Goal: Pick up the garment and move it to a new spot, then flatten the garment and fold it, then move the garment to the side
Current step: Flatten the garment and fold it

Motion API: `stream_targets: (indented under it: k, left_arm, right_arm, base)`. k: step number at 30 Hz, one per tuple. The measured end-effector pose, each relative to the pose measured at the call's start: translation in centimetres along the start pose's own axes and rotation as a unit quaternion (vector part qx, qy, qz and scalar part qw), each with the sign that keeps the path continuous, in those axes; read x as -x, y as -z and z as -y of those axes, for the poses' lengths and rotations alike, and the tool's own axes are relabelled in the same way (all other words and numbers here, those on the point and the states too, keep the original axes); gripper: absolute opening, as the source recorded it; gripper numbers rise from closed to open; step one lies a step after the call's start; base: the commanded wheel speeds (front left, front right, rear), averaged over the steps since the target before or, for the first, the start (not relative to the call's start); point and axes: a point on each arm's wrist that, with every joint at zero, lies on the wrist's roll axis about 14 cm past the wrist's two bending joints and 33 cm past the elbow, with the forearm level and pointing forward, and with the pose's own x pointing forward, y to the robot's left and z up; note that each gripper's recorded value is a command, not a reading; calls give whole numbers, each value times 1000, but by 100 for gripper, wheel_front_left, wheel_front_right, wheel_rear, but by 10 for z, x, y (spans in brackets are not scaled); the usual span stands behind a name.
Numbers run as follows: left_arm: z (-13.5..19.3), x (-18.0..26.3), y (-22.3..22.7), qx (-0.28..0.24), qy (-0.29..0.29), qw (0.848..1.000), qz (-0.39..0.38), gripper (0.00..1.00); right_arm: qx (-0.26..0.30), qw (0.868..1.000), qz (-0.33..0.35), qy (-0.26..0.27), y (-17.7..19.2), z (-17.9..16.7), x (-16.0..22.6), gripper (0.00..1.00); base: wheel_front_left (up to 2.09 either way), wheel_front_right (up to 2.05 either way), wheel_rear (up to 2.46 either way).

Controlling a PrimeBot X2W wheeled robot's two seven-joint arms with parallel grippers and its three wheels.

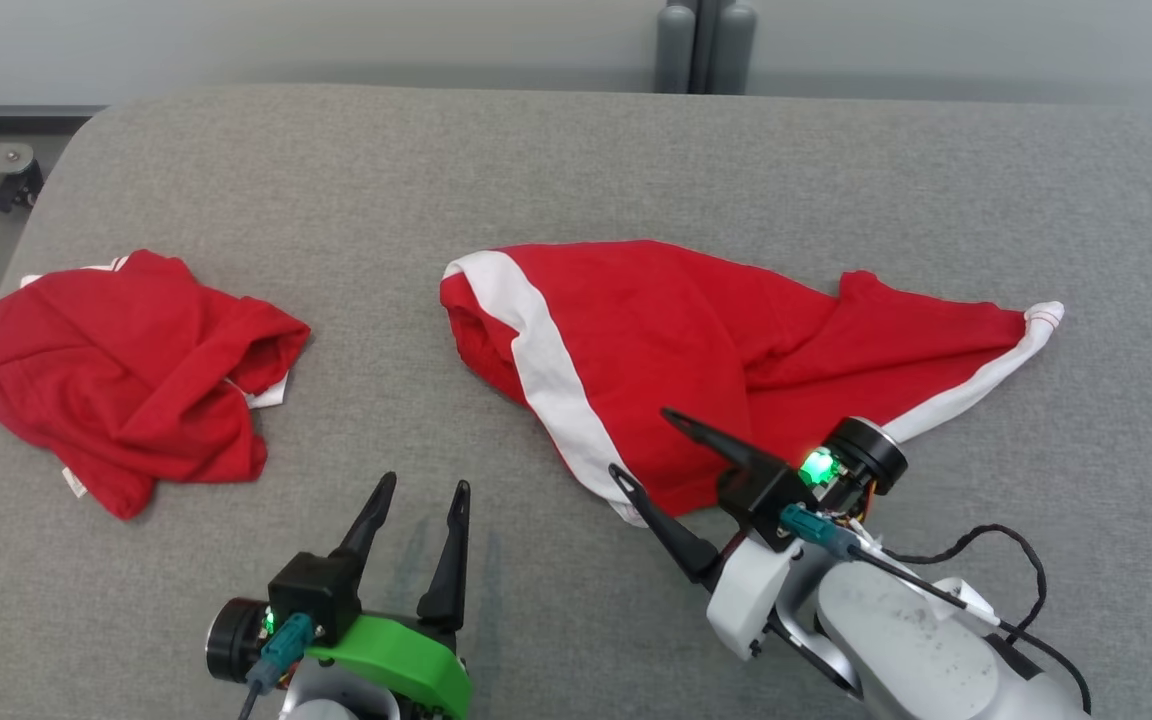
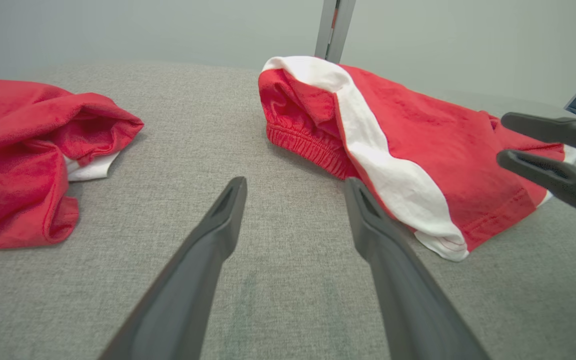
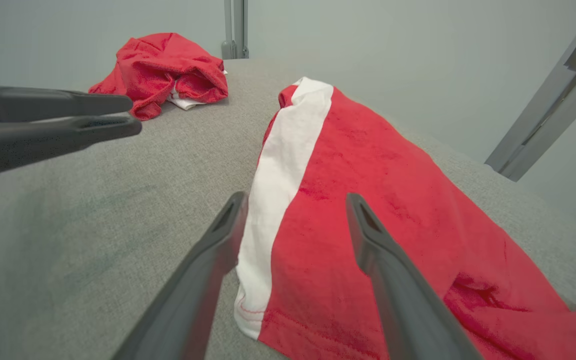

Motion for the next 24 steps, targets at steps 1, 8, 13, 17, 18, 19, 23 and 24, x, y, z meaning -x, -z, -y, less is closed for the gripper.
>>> stream_targets:
  k: [1,8,13,17,18,19,23,24]
  left_arm:
    - [-1,1,0,0,-2,1000,0,100]
    - [-12,9,2,5,-23,1000,-2,100]
    - [-20,13,4,7,-36,999,-6,100]
    - [-23,15,7,9,-43,999,-10,100]
    - [-24,15,7,9,-44,999,-10,100]
    - [-24,15,7,10,-45,999,-11,100]
    - [-25,15,7,10,-45,999,-11,100]
    - [-25,15,7,10,-45,999,-11,100]
  right_arm:
    - [2,1000,-9,-10,5,-5,-2,100]
    - [25,996,-63,-49,35,-16,-16,100]
    - [24,994,-92,-62,53,-23,-20,76]
    - [21,992,-107,-59,64,-20,-22,31]
    - [19,992,-108,-58,65,-20,-22,0]
    - [18,992,-109,-58,66,-20,-23,0]
    - [13,993,-103,-53,62,-19,-25,0]
    - [11,994,-98,-52,59,-18,-26,0]
  base:
    - [0,0,0]
    - [0,0,0]
    - [0,0,0]
    - [0,0,0]
    - [0,0,0]
    - [0,0,0]
    - [0,0,0]
    - [0,0,0]
